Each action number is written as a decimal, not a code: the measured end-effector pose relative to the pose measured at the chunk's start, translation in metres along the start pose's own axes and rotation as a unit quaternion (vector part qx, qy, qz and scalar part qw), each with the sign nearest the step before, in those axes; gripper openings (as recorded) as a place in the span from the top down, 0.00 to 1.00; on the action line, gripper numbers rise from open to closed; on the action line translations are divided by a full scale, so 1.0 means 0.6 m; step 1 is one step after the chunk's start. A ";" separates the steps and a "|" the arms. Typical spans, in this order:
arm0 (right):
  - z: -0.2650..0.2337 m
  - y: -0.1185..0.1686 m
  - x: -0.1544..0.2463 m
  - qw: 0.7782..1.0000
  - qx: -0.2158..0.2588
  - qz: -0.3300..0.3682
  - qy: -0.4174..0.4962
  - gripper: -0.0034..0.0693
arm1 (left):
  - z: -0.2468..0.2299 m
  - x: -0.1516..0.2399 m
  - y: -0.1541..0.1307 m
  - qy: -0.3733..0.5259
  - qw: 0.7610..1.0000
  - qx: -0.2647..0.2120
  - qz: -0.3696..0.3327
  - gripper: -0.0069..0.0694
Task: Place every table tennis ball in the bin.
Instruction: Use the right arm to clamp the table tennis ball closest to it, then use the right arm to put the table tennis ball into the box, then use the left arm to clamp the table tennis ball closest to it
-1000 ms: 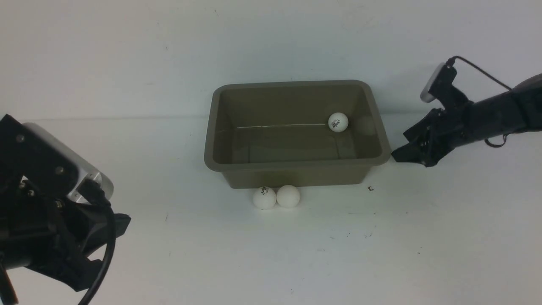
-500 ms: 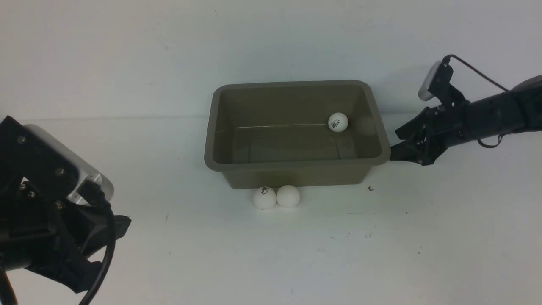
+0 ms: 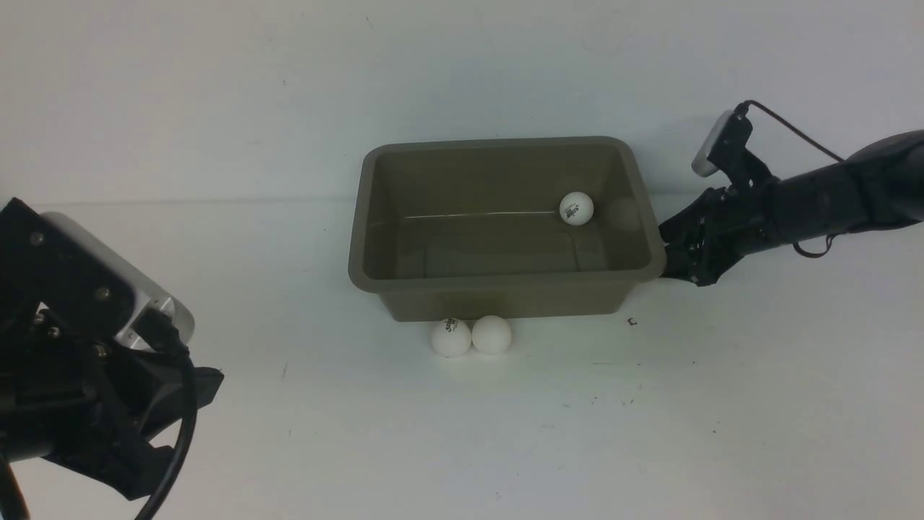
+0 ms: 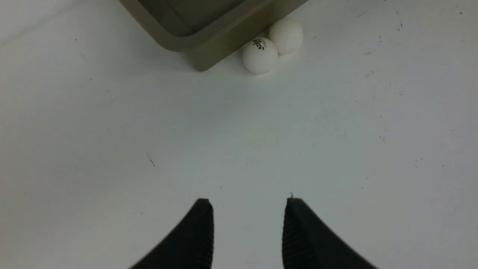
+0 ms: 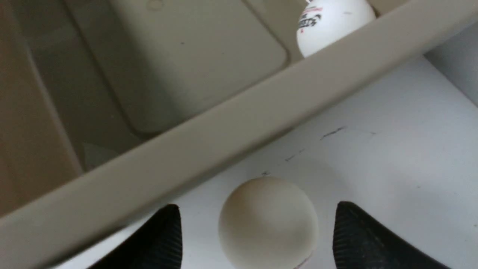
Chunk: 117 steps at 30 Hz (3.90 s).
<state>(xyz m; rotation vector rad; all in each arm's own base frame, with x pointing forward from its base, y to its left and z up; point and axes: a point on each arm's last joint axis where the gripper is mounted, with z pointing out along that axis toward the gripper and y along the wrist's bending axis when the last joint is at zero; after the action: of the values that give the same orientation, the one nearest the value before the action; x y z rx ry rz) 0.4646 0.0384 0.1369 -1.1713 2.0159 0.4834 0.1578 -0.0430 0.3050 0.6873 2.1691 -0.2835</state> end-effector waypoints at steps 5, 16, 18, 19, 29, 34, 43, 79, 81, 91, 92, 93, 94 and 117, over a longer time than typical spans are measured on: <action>0.000 -0.001 0.000 1.000 0.003 -0.004 0.001 0.28 | 0.000 0.000 0.000 0.000 1.000 0.000 0.000 0.60; 0.012 -0.003 0.011 1.000 0.005 0.007 0.000 0.28 | 0.000 0.000 0.000 0.000 1.000 0.000 0.000 0.60; 0.015 -0.003 0.014 1.000 0.005 0.009 0.000 0.28 | 0.000 0.000 0.000 0.000 1.000 0.000 0.000 0.60; 0.016 -0.004 0.015 1.000 0.007 0.011 0.001 0.28 | 0.000 0.000 0.000 0.000 1.000 0.000 -0.001 0.60; 0.016 -0.009 0.015 1.000 0.022 0.016 -0.001 0.34 | 0.000 0.000 0.000 0.000 1.000 0.000 -0.001 0.60; 0.016 -0.009 0.015 1.000 0.023 0.019 -0.003 0.52 | 0.000 0.000 0.000 0.000 1.000 0.000 -0.001 0.60; 0.016 -0.016 0.015 0.999 0.047 0.028 -0.004 0.53 | 0.000 0.000 0.000 0.000 1.000 0.000 -0.001 0.60; -0.033 0.039 -0.102 0.993 -0.032 0.072 -0.086 0.53 | 0.000 0.000 0.000 0.000 1.000 0.001 -0.002 0.60; -0.024 0.041 -0.102 0.992 -0.031 0.079 -0.090 0.53 | 0.000 0.000 0.000 0.000 1.000 0.001 -0.002 0.60; -0.021 0.034 -0.111 0.986 -0.011 0.116 -0.121 0.44 | 0.000 0.000 0.000 0.000 1.000 0.001 -0.002 0.60; -0.021 0.033 -0.112 0.985 -0.009 0.120 -0.124 0.42 | 0.000 0.000 0.000 0.000 1.000 0.001 -0.002 0.60; -0.021 0.032 -0.112 0.984 -0.005 0.123 -0.126 0.41 | 0.000 0.000 0.000 0.000 1.000 0.001 -0.002 0.60; -0.022 0.031 -0.113 0.984 -0.004 0.125 -0.128 0.40 | 0.000 0.000 0.000 0.000 1.000 0.001 -0.002 0.60; -0.178 -0.004 -0.152 0.981 0.130 0.079 -0.124 0.36 | 0.000 0.000 0.000 -0.001 1.000 0.001 -0.003 0.60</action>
<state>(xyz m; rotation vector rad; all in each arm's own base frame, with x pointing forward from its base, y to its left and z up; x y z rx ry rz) 0.4505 0.0221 0.2759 -0.7574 1.8948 0.4082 0.1577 -0.0432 0.3051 0.6824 2.1702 -0.2895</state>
